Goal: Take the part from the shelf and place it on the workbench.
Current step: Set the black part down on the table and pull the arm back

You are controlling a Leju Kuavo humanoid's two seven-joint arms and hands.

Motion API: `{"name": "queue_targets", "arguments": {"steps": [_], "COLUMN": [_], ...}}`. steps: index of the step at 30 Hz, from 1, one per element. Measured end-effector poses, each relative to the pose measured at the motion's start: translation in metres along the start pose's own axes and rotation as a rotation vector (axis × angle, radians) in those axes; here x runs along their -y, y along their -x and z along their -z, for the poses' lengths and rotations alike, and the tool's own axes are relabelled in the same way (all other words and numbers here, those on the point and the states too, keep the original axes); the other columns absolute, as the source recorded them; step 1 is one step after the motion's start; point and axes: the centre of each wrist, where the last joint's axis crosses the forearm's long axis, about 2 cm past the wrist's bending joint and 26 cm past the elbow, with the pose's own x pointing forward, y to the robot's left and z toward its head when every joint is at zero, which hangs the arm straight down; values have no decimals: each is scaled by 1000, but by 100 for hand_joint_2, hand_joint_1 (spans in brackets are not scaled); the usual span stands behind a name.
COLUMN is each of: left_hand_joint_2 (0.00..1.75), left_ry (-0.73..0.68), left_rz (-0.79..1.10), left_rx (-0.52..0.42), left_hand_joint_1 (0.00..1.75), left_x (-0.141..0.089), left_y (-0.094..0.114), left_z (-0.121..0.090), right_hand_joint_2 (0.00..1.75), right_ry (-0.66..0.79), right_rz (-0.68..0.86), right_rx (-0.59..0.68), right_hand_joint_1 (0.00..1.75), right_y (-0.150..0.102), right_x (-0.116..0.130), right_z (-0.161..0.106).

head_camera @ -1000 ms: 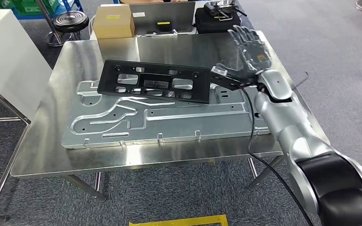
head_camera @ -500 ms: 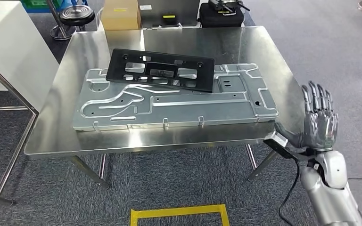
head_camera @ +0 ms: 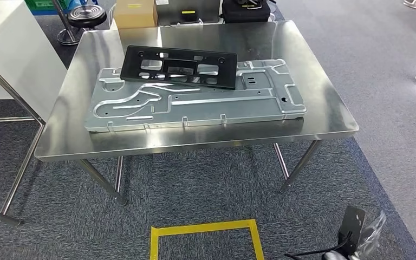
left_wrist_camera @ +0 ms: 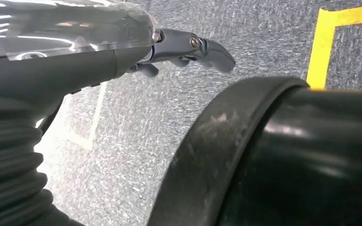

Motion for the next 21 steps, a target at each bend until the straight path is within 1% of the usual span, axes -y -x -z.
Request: {"name": "queue_targets", "arguments": {"steps": [3,5,8,11,12,13,16,19,21], "left_hand_joint_2": [0,0,0,0,0,0,0,0,0], "left_ry": [-1,-3,-2,-1,-3,-6,-7,3,13], "left_rz": [0,-2,-1,0,1,1,0,0,1], "left_rx": [-10,-11,-11,-15,-18,-20,-25,-27,-26], "left_hand_joint_1": [0,0,0,0,0,0,0,0,0], "left_x": [1,0,0,-2,-3,-5,-6,-4,-4], "left_y": [2,3,4,5,5,5,5,3,3], "left_z": [0,0,0,1,2,3,3,2,2], "right_hand_joint_2": [0,0,0,0,0,0,0,0,0], "right_ry": [-83,-134,-196,-314,-354,-389,-470,-588,-677], "right_rz": [-201,-290,-287,-251,-245,-241,-214,-170,-155], "right_rx": [-175,-338,-645,-937,-1008,-1059,-1146,-1222,-1242], "right_hand_joint_1": [0,0,0,0,0,0,0,0,0], "right_y": [25,40,56,62,63,64,65,65,65], "right_x": [1,0,-4,-11,-12,-14,-16,-18,-19], "right_z": [-32,-59,-100,-135,-146,-156,-180,-195,-199]}}
